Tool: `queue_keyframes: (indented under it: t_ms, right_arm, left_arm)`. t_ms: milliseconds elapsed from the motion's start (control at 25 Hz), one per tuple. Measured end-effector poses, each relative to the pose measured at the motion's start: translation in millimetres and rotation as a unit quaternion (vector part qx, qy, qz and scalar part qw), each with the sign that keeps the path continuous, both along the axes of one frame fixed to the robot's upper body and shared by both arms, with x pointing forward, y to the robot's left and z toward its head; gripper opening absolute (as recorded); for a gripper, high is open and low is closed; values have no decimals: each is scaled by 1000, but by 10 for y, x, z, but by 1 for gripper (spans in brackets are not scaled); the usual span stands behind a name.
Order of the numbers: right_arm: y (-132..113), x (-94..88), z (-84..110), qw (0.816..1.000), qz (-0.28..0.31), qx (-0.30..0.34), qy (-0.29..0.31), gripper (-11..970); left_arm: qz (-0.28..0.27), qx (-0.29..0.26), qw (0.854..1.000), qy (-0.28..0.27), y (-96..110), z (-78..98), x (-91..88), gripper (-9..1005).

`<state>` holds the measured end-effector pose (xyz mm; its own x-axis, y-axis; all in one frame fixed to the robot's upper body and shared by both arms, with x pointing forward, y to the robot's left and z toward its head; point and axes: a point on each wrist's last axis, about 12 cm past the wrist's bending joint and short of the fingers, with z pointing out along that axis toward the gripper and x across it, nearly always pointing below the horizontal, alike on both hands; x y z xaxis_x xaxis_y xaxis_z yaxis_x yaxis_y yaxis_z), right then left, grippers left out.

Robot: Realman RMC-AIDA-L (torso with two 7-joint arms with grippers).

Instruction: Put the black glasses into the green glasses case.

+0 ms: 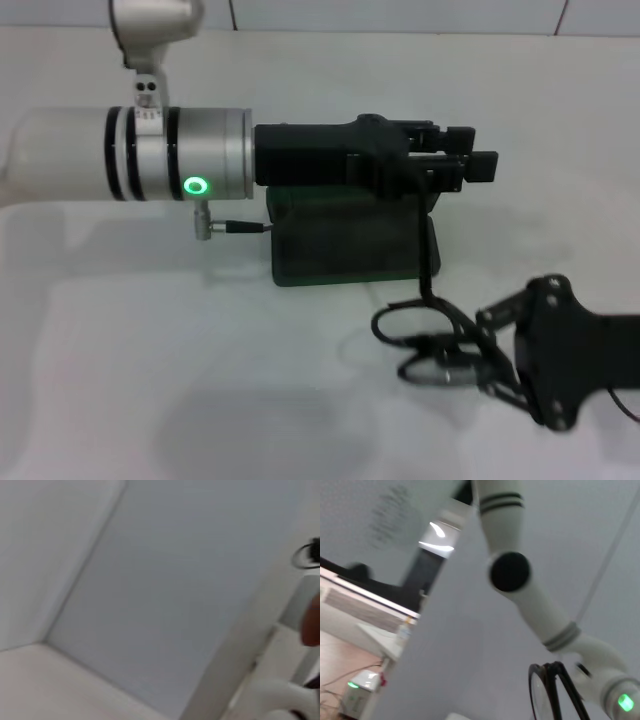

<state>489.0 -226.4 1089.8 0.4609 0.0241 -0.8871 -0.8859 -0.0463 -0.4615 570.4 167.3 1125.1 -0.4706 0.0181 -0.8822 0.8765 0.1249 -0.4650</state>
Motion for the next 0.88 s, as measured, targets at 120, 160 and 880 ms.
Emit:
queue_keyframes:
  t_ms: [120, 160, 880]
  right_arm:
    - [-6, 66, -36, 999, -44, 13, 14, 89]
    - [-16, 85, -42, 998, -60, 16, 14, 89]
    - [-32, 247, -180, 989, -140, -38, 14, 87]
  left_arm:
    - [-19, -8, 1000, -10, 14, 19, -48, 563]
    - [-23, -5, 1000, -10, 9, 13, -55, 563]
    - [58, -24, 998, -27, 232, -5, 30, 566]
